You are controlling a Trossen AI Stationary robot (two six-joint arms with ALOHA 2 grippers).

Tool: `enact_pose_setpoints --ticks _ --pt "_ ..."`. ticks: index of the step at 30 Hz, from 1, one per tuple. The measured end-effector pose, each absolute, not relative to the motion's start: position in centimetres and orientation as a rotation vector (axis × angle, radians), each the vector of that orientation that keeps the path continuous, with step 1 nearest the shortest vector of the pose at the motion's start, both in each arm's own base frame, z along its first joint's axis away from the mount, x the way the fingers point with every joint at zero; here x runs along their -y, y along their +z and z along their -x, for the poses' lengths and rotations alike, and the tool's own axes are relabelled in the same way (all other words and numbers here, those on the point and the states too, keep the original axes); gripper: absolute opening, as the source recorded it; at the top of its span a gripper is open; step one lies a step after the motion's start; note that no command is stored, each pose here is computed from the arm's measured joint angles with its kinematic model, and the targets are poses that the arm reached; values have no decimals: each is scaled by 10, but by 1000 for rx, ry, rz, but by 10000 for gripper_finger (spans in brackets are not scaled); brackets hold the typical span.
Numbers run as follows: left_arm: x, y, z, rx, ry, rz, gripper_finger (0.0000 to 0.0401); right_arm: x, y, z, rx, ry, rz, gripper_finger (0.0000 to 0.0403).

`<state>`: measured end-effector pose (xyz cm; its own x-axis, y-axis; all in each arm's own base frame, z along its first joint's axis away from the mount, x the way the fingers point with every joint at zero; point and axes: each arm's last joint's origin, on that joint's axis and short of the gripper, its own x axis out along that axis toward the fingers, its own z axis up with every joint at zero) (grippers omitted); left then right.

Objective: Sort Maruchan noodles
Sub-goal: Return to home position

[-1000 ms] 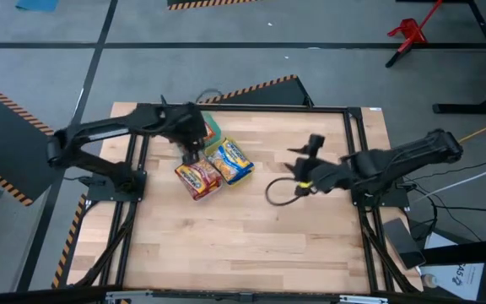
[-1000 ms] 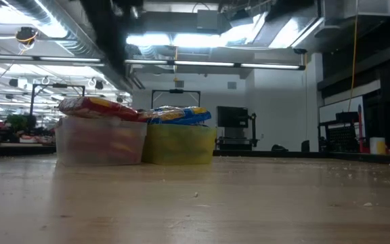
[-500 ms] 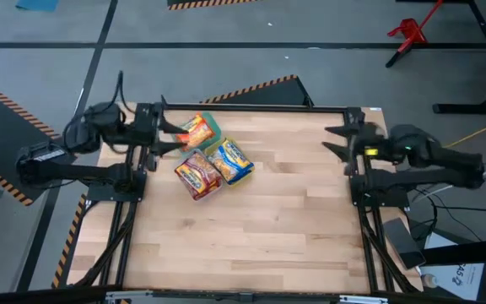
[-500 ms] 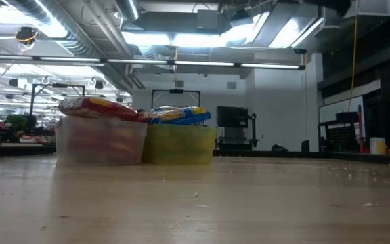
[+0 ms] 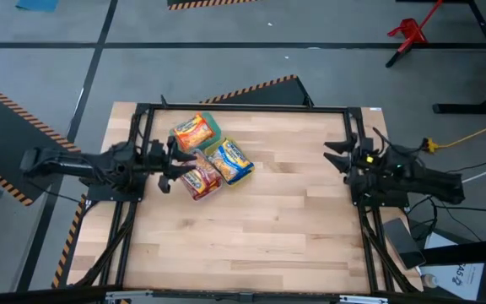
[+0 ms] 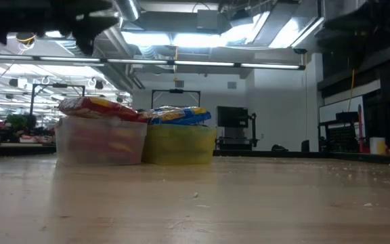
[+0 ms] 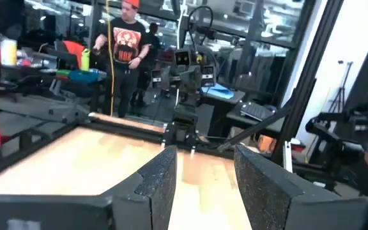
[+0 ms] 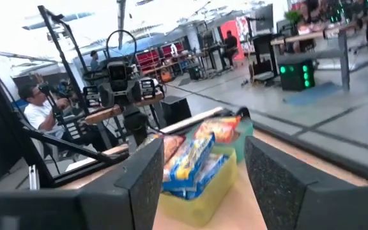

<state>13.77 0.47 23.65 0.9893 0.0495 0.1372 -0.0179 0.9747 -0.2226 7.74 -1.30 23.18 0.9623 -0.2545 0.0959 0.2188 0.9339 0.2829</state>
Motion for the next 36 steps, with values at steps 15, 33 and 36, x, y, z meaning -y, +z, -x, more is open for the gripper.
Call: enact_pose_setpoints --ticks 15,33,36 --pt "-2 229 -81 362 46 346 151 13 256 -58 125 -316 -289 207" --pt "0 180 -96 161 65 378 151 15 173 -94 30 -250 -384 207" --pt "0 181 -96 173 62 376 151 15 172 -96 25 -254 -331 207"
